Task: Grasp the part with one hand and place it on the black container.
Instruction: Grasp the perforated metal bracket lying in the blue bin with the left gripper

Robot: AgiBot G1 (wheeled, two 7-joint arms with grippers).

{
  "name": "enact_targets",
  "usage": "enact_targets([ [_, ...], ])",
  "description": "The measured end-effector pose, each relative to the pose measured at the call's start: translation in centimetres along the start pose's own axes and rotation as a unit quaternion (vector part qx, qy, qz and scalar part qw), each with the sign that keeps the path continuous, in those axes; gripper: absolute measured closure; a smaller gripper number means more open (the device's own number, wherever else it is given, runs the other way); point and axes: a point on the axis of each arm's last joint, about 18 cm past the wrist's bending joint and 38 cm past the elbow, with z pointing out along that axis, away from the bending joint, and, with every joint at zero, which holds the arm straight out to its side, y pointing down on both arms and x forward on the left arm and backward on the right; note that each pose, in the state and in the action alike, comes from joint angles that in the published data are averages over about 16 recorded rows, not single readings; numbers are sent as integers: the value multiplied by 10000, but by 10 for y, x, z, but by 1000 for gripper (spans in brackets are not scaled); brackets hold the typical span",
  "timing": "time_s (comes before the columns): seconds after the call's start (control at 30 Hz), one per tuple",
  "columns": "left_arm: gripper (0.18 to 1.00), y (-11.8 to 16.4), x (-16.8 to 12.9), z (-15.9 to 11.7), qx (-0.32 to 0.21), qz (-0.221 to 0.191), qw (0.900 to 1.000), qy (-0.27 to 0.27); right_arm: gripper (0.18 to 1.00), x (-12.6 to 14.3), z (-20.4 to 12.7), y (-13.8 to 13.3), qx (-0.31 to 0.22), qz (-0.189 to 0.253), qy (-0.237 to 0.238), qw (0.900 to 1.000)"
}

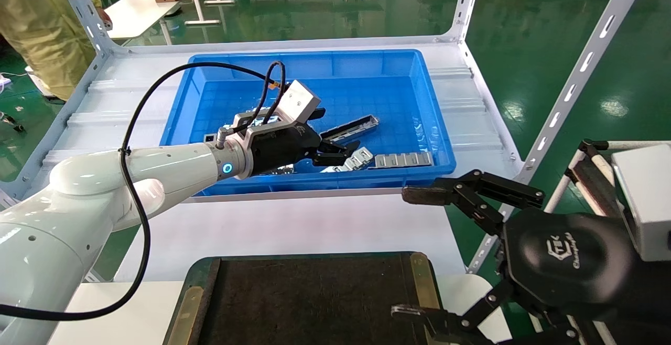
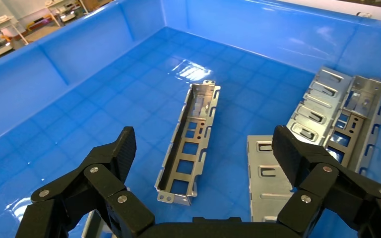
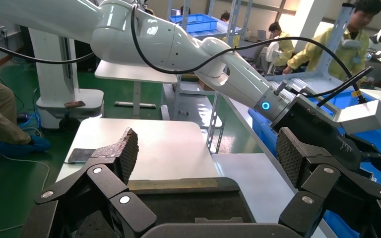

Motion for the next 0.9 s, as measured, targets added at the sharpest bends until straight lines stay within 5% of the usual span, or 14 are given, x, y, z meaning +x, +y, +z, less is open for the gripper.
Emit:
enact_targets([
  [0.47,188,2,6,6,-98,-46,9999,-45,182,0,0,0,0,0,0,10000],
  [0.9,269,8,9,10,-205,-102,9997,-97,272,0,0,0,0,0,0,10000],
])
